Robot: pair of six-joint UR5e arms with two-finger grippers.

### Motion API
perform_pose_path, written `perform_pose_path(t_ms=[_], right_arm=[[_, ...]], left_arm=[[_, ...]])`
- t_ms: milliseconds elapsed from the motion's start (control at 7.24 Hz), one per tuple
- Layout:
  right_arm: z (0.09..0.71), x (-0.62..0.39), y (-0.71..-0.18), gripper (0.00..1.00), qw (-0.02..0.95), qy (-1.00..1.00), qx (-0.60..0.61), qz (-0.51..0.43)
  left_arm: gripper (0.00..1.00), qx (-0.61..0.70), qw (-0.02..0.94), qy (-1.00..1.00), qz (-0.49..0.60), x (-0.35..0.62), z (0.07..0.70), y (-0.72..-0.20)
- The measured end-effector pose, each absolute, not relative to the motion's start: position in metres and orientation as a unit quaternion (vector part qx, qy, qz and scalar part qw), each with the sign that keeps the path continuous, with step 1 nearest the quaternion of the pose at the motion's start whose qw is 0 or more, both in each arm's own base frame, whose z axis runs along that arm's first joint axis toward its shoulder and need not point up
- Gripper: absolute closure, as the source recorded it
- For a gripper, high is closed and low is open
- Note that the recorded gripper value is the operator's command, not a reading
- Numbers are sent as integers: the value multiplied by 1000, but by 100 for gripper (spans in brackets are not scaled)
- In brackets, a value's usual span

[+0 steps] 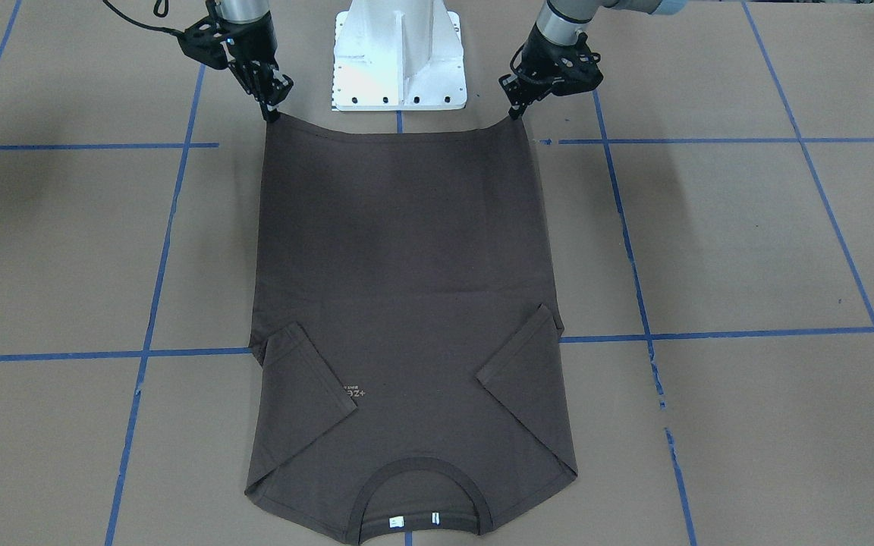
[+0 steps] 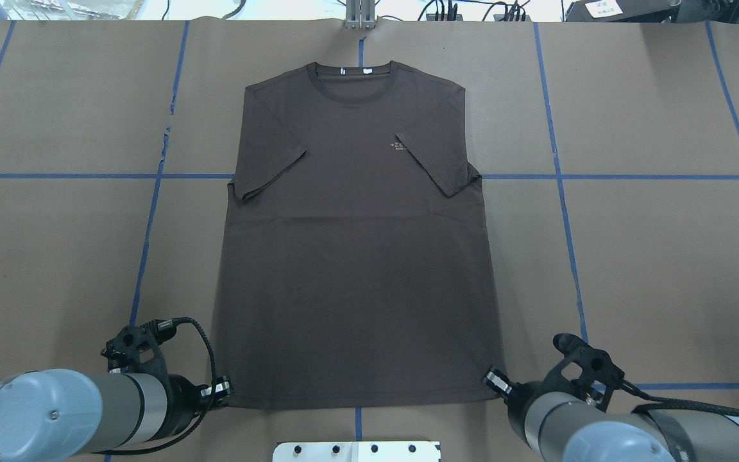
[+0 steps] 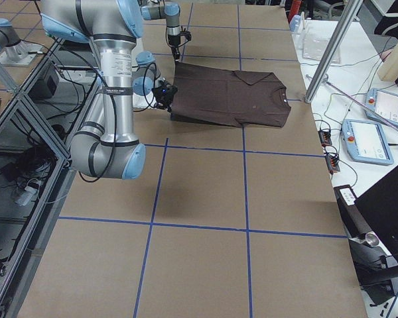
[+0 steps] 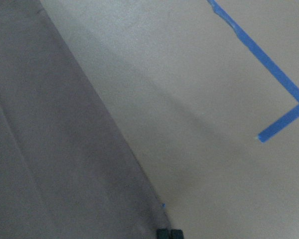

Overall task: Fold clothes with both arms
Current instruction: 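Lift the hem with both grippers and fold it toward the collar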

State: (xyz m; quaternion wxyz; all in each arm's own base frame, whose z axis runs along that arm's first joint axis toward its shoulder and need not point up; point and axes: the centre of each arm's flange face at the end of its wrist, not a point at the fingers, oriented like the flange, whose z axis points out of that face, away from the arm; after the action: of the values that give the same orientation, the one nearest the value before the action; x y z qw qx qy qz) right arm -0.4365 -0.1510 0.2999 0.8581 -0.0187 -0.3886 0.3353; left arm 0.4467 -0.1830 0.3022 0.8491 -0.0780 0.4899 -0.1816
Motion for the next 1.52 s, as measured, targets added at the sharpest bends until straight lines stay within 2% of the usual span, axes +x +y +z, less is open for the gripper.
perform_pose_path(t_ms=[276,552,828,1104,1518], right_arm=[[296,-418,-132,100,871,-377,-22,316],[286,-406,-162,100,860,-386,-6,333],[250,-410,-235,100,844,-408,30,346],[237,-415,-335,100,846,-388,52,362],[264,-428,-493,100,840,-363,62,400]], left_arm=[[100,-93,835,511,-179,427,269,-170],[100,-85,824,527,-188,421,253,-182],[100,-16,810,550,-204,423,229,-254],[100,83,820,526,-208,433,234,-364],[100,168,827,493,-212,437,277,-490]])
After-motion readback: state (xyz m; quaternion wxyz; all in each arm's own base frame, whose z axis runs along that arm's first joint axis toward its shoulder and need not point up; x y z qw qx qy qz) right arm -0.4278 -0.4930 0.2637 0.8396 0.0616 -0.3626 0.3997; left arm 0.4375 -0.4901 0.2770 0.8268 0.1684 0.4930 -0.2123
